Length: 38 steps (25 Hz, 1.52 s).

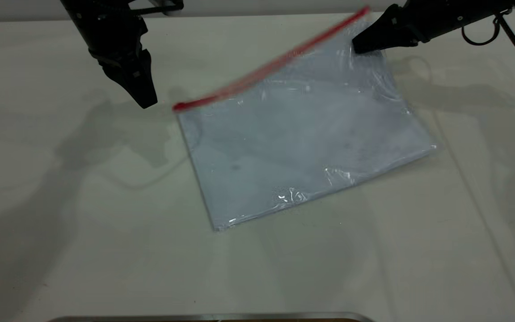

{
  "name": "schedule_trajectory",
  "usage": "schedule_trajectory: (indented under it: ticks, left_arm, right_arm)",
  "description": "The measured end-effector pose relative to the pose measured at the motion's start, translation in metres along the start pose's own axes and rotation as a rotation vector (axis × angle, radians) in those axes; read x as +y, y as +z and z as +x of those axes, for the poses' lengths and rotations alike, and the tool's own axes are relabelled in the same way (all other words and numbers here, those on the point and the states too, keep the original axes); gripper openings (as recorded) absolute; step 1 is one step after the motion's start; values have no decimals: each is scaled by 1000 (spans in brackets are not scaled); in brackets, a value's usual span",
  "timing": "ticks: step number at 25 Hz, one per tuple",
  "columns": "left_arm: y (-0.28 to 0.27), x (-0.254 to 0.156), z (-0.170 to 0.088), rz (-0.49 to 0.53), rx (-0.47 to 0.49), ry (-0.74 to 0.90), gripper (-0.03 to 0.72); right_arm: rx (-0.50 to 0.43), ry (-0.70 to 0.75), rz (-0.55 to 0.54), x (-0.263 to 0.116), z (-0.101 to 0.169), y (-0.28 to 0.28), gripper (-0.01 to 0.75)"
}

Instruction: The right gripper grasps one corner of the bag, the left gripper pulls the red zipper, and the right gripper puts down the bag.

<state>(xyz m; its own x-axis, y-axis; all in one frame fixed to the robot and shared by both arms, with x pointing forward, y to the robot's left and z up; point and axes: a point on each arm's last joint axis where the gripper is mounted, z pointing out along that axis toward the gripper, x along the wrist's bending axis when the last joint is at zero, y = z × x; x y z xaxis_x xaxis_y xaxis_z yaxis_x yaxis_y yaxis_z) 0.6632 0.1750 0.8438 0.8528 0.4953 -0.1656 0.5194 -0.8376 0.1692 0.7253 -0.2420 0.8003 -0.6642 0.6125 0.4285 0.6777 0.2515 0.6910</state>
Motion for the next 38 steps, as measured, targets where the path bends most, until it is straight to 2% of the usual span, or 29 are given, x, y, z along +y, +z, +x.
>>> schedule_trajectory:
  ticks: [5,6,8,12,17,23,27,31,35,38]
  left_arm:
    - [-2,1,1,-7,13,-86,476]
    - [-6,2,1,-11,20,-103,513]
    - [-18,4,0,-15,39,-133,565]
    - [-68,11,-4,-12,103,-174,592]
    - [-155,10,-22,-13,226,-201,590]
    - [-249,-7,-59,-78,371,-299,590]
    - [-300,-20,-89,-207,443,-385,590]
    - [-338,-35,-117,-315,497,-416,590]
    - [-369,-51,-144,-410,541,-430,590]
    - [-389,-63,-163,-484,565,-459,590]
  right_arm:
    - [-17,78,-4,0,-3,-2,618]
    - [-25,77,-3,0,-3,-2,658]
    - [-50,59,10,4,-3,-6,690]
    - [-101,-17,19,37,10,-37,677]
    - [-196,-84,-56,104,50,-116,610]
    - [-299,-189,-162,167,144,-228,575]
    - [-331,-183,-210,181,216,-286,575]
    - [-340,-180,-230,178,277,-328,575]
    - [-358,-197,-197,163,325,-357,575]
    - [-389,-206,-246,156,354,-377,575]
